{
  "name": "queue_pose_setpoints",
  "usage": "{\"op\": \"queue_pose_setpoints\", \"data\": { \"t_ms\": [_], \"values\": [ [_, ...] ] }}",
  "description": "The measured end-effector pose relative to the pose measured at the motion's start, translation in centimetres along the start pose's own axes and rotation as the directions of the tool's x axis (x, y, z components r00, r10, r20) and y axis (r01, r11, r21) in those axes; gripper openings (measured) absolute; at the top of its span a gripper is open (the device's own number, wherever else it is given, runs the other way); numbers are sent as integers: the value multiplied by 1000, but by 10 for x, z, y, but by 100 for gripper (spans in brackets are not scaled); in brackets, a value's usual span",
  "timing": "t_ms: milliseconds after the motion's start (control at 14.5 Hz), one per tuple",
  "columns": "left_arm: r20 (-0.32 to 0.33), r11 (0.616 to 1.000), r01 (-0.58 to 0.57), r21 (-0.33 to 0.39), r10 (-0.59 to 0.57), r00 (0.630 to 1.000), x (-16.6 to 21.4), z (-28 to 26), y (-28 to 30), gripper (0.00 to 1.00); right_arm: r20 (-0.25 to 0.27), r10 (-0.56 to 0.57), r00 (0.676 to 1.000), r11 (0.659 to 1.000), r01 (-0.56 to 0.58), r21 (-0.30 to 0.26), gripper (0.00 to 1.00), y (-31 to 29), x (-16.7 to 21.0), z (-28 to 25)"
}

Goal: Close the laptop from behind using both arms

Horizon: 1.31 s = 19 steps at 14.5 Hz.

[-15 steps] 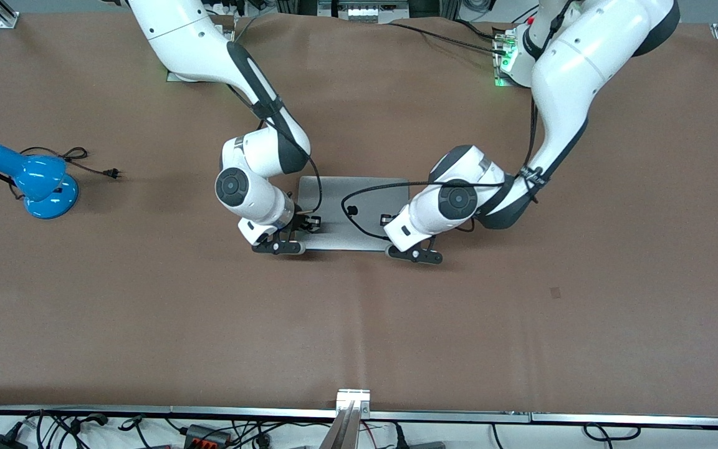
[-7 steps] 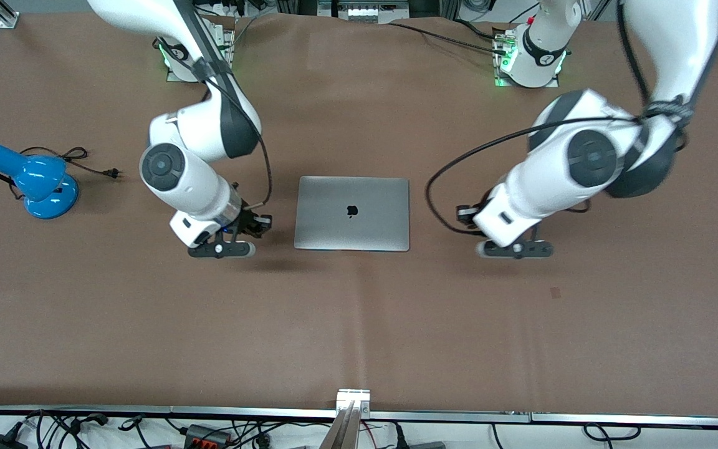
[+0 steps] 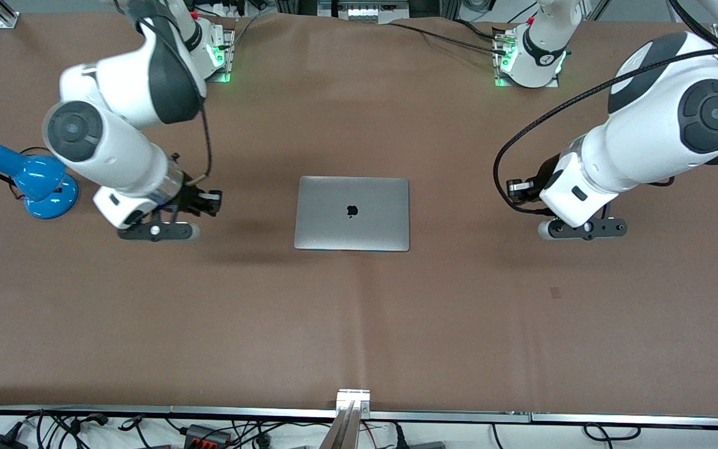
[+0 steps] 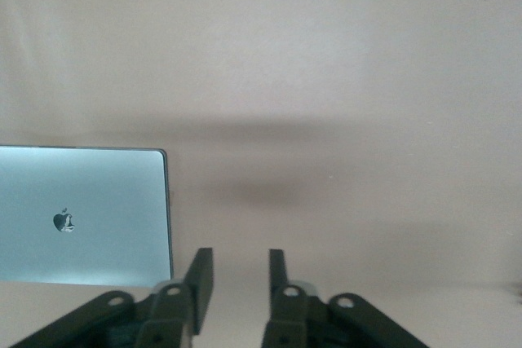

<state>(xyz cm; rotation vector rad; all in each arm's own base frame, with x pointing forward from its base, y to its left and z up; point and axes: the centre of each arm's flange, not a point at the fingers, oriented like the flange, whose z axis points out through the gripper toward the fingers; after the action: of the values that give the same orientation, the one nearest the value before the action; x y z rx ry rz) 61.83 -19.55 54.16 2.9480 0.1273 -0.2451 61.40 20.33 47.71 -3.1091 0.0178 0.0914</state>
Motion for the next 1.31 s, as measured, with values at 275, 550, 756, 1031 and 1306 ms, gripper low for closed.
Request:
{"op": "queue_pose_setpoints", "data": {
  "t_ms": [275, 550, 756, 1031, 1306],
  "values": [
    [21, 993, -106, -47, 107, 994, -4, -29, -29, 1, -55, 36, 998, 999, -36, 2, 82, 22, 11, -36],
    [4, 993, -100, 64, 100, 995, -18, -48, -82, 4, -59, 79, 995, 997, -80, -11, 100, 49, 15, -57],
    [14, 993, -24, 112, 23, 1000, -38, -45, -112, 18, -85, 127, 988, 992, -128, 1, 100, 106, 26, -74],
    [18, 993, 13, 115, -15, 1000, -38, -42, -136, 53, -128, 146, 981, 989, -144, 22, 100, 183, 25, -108],
    [4, 989, 11, 149, -12, 1000, -37, -44, -137, 90, -128, 124, 984, 992, -125, 0, 100, 226, 17, -119]
  ]
}}
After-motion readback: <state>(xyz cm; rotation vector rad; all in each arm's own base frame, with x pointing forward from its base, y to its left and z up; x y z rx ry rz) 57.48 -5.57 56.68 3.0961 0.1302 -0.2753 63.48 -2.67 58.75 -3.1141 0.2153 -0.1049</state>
